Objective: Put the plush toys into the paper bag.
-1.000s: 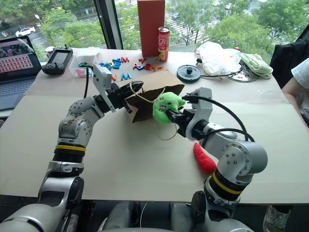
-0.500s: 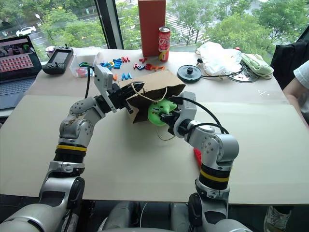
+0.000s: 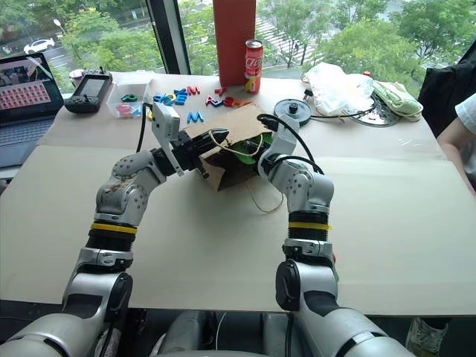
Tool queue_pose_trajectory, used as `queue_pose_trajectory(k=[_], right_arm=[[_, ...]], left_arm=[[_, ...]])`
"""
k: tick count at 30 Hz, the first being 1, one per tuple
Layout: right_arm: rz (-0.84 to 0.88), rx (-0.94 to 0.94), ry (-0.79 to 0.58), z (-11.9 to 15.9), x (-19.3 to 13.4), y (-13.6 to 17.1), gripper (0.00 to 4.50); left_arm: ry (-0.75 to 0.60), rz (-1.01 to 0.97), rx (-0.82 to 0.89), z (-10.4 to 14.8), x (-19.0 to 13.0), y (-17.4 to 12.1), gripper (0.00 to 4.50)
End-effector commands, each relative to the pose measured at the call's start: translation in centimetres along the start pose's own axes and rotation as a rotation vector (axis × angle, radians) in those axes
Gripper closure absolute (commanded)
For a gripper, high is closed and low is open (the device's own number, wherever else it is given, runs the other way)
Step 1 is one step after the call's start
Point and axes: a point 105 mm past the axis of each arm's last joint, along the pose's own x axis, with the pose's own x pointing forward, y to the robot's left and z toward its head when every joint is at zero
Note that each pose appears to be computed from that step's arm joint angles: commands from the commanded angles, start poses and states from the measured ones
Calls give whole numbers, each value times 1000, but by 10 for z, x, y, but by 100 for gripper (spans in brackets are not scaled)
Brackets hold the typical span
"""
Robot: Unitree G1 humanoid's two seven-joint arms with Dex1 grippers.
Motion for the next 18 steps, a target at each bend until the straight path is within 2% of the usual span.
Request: queue_pose_trajectory(k=[1,2,6,12,16,18], right_arm=[[20,20,-87,17,2,13,417],[26,19,-86,16,3,14,417],[70,67,-133,22,-1,23,310],[102,82,-142,29,-7,25,103],[197,-92,-123,34,-34,33,103],[205,-176,-102,34,-50,25,103]], left_arm=[[-26,-31,42,13,-1,-6,450],[-25,-31,42,13,-1,-6,450],[-19,-31,43,12,-4,-7,450],[-17,-17,54,16,-4,-2,450],[-19,35,72,19,-8,14,450],[-28,47,68,22,-9,18,450]])
